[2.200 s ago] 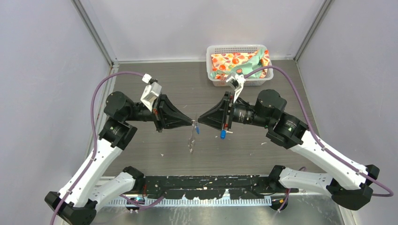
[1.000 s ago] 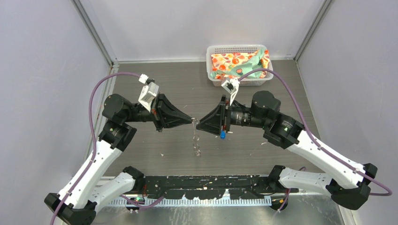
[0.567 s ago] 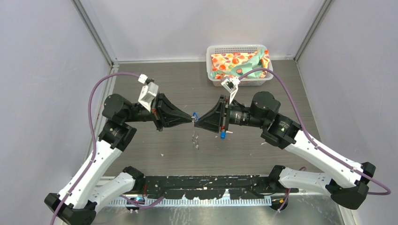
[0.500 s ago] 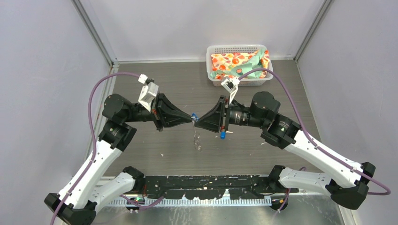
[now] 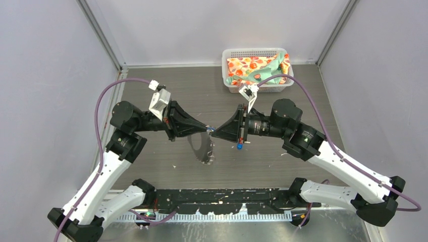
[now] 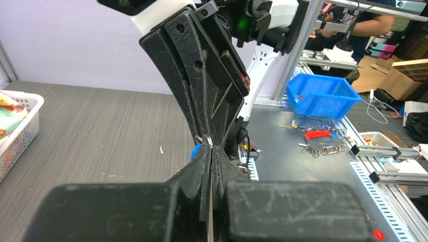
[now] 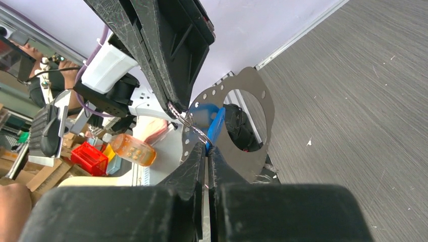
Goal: Put the keys on the keyring
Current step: Adjust the key on the keyring.
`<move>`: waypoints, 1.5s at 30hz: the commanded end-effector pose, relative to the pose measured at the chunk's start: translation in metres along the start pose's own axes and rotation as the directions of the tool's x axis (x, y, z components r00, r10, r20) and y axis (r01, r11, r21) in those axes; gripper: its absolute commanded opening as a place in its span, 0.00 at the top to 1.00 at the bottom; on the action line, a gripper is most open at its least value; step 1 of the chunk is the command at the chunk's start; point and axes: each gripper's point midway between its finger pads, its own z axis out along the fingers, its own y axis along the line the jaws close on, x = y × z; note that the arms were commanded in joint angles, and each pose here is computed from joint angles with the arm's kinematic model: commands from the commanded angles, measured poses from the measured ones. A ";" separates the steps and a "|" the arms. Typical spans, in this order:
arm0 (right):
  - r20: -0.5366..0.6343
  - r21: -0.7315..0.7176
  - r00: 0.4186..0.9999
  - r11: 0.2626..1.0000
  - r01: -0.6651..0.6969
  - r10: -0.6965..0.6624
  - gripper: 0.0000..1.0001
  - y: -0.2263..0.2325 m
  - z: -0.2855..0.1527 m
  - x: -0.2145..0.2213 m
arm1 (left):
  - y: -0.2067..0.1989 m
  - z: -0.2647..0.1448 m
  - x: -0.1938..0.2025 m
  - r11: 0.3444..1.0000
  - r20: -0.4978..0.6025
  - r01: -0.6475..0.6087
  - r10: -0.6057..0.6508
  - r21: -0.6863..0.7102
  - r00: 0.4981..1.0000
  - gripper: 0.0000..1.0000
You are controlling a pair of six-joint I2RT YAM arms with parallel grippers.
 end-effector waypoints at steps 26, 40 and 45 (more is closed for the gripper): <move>-0.048 -0.062 0.939 0.939 0.337 -0.340 0.50 0.039 -0.013 -0.043 | -0.020 -0.002 -0.015 0.996 0.009 -0.044 0.043 0.073 0.999 1.00; -0.045 -0.171 0.956 0.945 0.277 -0.289 0.68 0.045 0.006 -0.035 | -0.022 -0.001 -0.022 0.996 0.018 -0.044 0.043 0.082 0.999 1.00; -0.062 -0.174 0.965 0.955 0.239 -0.253 0.75 0.042 0.007 -0.028 | -0.020 0.000 -0.024 0.997 0.025 -0.045 0.043 0.068 0.999 1.00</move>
